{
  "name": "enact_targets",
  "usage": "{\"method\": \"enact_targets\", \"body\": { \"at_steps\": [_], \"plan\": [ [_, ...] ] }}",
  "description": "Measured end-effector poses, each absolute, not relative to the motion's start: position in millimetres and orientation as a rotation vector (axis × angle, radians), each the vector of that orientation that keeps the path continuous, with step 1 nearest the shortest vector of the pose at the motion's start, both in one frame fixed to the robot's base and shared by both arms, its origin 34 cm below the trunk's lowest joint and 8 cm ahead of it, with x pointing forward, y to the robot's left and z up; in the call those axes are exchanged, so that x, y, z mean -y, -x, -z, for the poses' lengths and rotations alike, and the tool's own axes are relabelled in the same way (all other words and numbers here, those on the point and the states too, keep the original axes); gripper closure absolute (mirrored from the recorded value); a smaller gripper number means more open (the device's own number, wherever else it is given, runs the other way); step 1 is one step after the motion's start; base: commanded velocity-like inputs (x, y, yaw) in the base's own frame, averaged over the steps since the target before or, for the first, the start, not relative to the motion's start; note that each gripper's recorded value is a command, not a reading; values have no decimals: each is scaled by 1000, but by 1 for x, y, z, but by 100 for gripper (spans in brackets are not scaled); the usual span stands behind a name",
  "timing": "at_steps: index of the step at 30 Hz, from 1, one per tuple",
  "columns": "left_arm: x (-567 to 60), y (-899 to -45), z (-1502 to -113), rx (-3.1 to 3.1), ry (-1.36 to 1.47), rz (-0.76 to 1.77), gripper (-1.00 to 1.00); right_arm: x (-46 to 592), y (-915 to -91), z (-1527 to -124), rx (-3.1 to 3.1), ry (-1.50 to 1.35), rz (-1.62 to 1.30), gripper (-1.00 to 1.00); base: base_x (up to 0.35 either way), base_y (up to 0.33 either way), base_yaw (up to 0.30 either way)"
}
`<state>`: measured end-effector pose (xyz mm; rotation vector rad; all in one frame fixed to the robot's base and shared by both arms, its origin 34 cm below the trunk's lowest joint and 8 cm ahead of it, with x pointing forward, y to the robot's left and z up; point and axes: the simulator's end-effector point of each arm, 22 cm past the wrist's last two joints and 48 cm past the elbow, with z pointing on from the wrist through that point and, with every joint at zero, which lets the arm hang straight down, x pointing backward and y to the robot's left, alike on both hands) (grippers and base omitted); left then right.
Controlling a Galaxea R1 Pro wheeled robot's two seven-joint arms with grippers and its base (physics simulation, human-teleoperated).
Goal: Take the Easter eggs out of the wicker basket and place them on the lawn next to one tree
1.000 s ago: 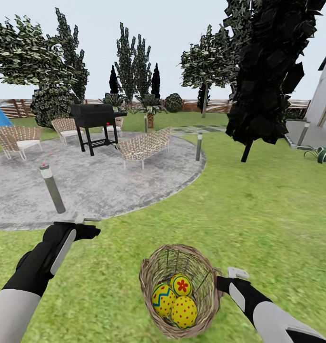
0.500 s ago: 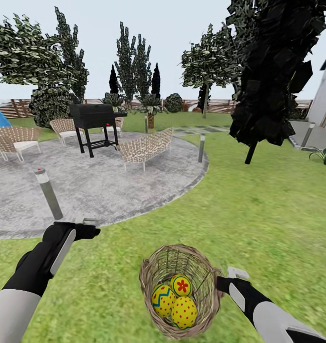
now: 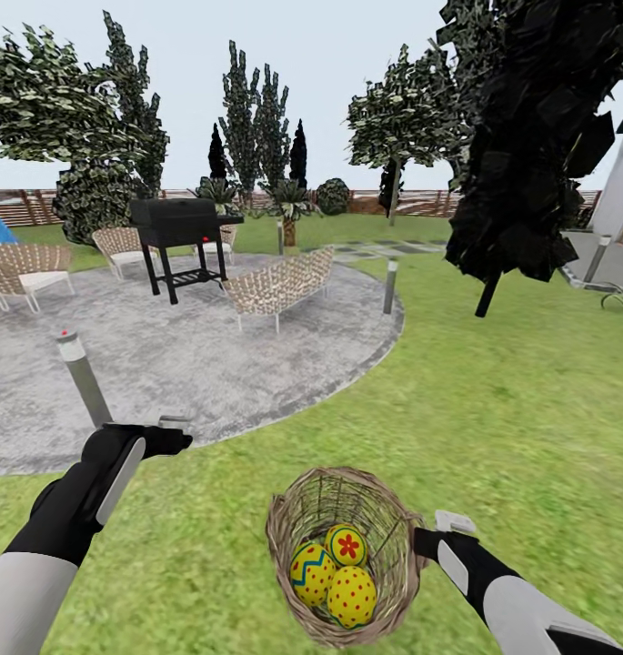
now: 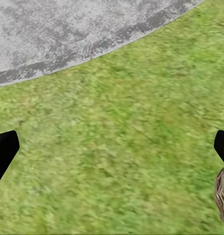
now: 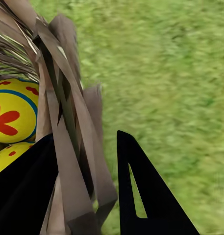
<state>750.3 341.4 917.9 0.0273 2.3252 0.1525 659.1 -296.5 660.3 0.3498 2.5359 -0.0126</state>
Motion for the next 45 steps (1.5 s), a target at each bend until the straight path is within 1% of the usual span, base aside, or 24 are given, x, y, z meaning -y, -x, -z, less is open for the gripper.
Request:
{"method": "enact_targets", "body": {
  "at_steps": [13, 17, 33, 45],
  "plan": [
    [-342, -750, -918, -2324, -24, -152, -100, 296, -658, -660, -2538, -349, 12, 100, 333, 79, 0],
    [-343, -750, -918, -2324, -22, -151, -100, 296, -671, -668, -2461, -358, 13, 100, 333, 73, 0],
    [-340, -750, -918, -2325, -31, -150, -100, 296, -674, -671, -2446, -353, 16, 100, 333, 4, -2],
    [-341, -750, -922, -2318, -22, -145, -100, 295, -674, -673, -2442, -354, 13, 100, 333, 61, -240]
  ]
}}
